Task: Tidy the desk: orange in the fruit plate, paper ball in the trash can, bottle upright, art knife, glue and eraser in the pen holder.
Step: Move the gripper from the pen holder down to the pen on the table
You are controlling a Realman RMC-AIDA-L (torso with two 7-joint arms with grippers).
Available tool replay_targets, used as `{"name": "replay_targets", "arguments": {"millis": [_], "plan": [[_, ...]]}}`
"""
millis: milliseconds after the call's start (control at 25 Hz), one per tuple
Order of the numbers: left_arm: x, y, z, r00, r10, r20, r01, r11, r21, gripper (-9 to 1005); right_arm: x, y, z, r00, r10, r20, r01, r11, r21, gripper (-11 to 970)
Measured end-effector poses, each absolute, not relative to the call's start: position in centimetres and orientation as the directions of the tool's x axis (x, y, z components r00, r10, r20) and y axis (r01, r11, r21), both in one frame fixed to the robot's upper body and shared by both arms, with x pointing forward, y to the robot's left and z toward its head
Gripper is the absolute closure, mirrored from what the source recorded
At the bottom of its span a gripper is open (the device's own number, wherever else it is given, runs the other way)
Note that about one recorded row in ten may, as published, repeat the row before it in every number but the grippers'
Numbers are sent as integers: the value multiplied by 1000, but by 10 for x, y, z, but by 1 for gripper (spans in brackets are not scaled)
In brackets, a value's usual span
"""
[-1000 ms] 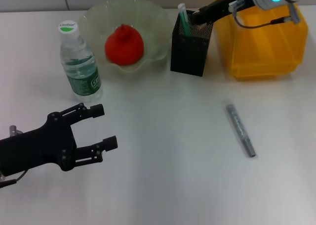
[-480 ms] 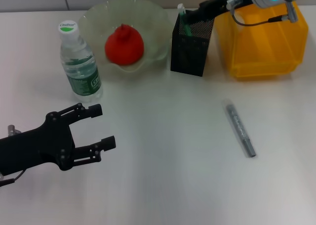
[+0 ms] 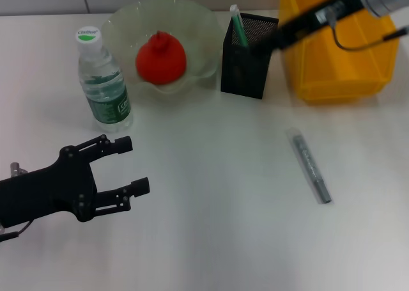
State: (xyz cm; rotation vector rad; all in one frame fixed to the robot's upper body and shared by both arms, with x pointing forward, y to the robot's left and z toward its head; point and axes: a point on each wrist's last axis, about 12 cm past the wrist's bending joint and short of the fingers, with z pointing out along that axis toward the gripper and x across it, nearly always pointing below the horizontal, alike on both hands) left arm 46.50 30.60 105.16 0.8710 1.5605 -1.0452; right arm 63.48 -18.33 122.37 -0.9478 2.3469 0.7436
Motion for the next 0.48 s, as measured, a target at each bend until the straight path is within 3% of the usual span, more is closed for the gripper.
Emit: {"name": "replay_targets", "arguments": {"millis": [480], "plan": [[466,304,1052,-216,26,-976,914,358,-193,152,614,-186,1183,-751,-613,-245,-658,726,200,330]]}}
